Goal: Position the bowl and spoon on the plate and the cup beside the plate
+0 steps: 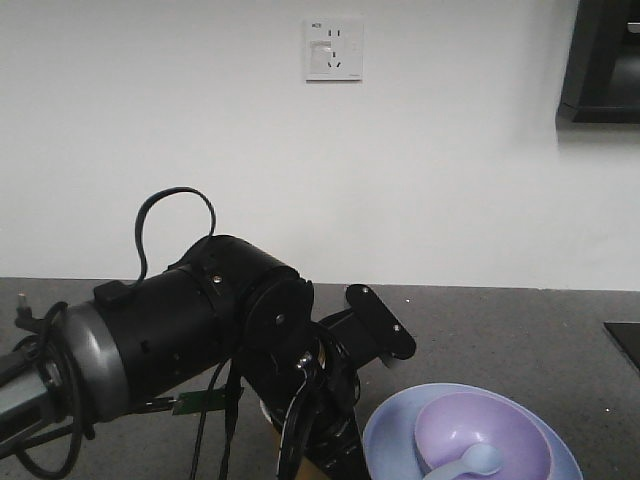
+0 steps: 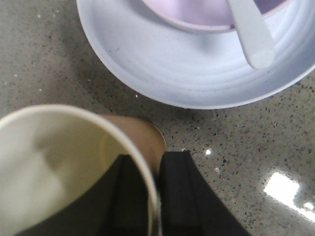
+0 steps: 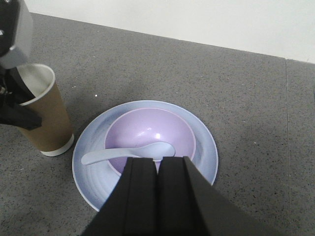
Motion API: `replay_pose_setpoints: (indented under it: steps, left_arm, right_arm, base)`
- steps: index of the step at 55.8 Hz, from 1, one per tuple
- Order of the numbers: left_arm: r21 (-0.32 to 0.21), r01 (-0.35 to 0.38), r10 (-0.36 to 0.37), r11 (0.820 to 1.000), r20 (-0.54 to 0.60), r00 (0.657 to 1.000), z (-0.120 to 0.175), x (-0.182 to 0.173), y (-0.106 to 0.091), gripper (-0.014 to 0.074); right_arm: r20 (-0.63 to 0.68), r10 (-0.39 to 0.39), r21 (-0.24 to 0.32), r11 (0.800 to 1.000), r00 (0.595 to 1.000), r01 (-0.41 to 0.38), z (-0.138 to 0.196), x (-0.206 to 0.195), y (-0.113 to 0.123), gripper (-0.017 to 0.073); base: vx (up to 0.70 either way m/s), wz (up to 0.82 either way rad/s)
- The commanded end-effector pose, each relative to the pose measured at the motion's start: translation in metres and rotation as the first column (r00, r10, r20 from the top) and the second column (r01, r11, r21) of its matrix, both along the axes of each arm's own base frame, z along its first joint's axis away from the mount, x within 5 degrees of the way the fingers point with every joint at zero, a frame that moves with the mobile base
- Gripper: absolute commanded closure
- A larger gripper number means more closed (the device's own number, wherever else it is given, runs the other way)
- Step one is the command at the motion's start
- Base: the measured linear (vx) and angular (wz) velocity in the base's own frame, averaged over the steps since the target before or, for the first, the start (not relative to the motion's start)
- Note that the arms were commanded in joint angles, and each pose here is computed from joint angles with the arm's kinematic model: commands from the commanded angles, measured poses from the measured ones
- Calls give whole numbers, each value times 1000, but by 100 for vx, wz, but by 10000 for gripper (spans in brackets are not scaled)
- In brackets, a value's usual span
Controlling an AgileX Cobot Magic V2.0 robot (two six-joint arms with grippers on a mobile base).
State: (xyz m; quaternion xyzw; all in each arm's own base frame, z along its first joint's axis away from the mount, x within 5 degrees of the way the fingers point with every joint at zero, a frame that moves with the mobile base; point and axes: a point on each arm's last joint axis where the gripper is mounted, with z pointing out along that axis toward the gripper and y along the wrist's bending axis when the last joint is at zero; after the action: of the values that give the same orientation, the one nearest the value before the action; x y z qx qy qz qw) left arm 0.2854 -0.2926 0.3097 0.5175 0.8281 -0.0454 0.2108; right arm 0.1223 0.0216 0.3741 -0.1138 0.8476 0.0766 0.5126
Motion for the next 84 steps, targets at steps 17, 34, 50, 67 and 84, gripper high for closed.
replay_pose_setpoints:
  steps: [17,34,50,67,84]
  left_arm:
    - [-104,-24,31,994,65,997,38,-8,6,118]
    - [-221,-46,81,974,148,986,91,-20,19,136]
    - [-346,-48,177,937,352,919,183,-60,75,570]
    - [-558,-17,289,829,403,868,153,-134,151,595]
    - [-758,19,384,652,352,853,46,-204,216,594]
  right_arm:
    - [90,-16,14,1000,996,15,14,1,-1,568]
    - [99,-20,15,1000,995,18,14,2,-1,568]
    - [125,-18,-3,1000,992,19,16,2,-2,568]
    - [294,20,3,1000,956,-22,6,-24,3,568]
    - [464,-37,57,998,885,11,-25,-55,0,568]
  base:
    - [0,0]
    - [0,0]
    - [0,0]
    - [0,0]
    - [0,0]
